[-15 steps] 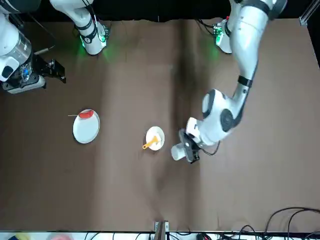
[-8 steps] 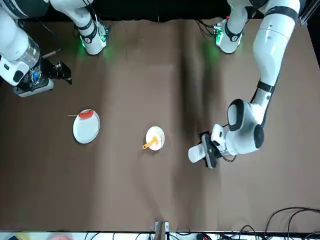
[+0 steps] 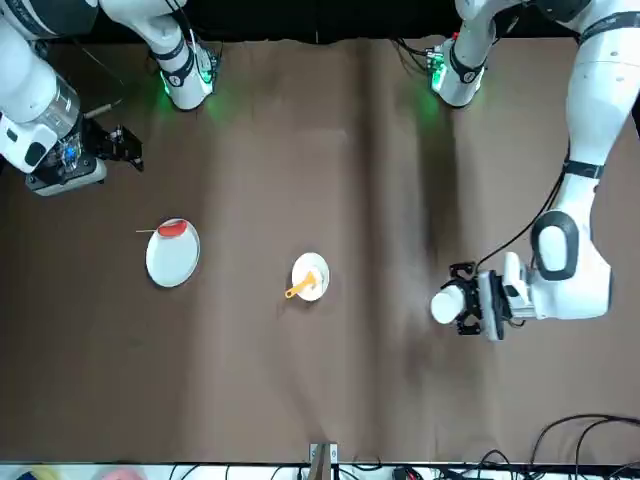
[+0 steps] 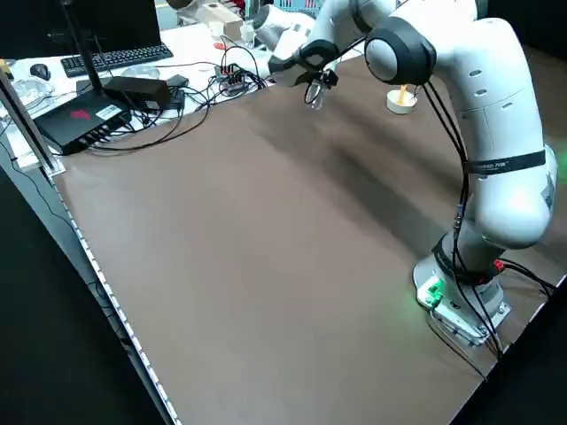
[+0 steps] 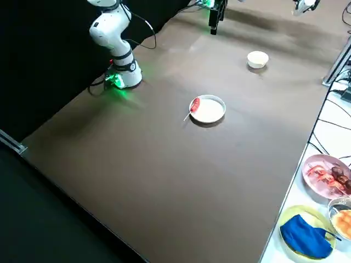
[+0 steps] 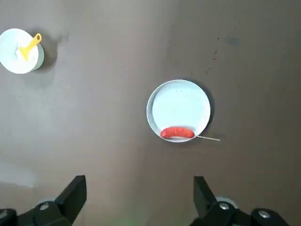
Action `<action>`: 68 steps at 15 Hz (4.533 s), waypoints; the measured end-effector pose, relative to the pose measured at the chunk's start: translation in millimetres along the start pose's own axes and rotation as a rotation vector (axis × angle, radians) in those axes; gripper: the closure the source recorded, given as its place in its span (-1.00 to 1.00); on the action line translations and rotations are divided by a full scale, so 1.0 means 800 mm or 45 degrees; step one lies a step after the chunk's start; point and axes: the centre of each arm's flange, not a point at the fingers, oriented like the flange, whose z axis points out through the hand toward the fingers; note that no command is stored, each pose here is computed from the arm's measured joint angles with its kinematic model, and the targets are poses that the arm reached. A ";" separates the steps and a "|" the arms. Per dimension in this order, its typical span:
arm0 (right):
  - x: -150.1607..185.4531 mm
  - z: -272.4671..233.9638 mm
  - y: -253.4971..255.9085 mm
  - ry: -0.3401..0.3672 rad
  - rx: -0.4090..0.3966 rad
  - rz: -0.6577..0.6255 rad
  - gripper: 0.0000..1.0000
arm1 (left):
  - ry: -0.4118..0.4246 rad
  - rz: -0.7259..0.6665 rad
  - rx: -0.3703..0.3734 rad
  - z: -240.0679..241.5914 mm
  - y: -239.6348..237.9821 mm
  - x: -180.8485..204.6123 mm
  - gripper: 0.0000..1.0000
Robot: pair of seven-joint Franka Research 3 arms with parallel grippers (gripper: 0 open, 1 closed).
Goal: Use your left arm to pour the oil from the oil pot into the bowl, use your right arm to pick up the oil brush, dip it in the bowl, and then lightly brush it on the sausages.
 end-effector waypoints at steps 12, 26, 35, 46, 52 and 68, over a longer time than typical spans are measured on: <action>0.000 0.001 -0.013 -0.005 -0.001 -0.026 -1.00 | 0.270 0.125 -0.086 -0.136 -0.001 -0.173 -0.09; 0.052 0.072 -0.094 -0.007 0.181 -0.098 -1.00 | 0.578 0.358 -0.046 -0.111 -0.009 -0.304 -0.09; 0.152 0.228 -0.196 0.119 0.417 -0.012 -1.00 | 0.820 0.398 0.134 -0.123 -0.007 -0.388 -0.09; 0.246 0.395 -0.258 0.234 0.488 -0.206 -0.37 | 0.925 0.458 0.375 -0.161 -0.003 -0.437 -0.09; 0.250 0.442 -0.265 0.200 0.587 -0.243 -0.26 | 0.926 0.501 0.387 -0.153 -0.004 -0.440 -0.08; 0.248 0.476 -0.256 0.151 0.701 -0.162 0.39 | 0.931 0.509 0.407 -0.157 -0.005 -0.446 -0.98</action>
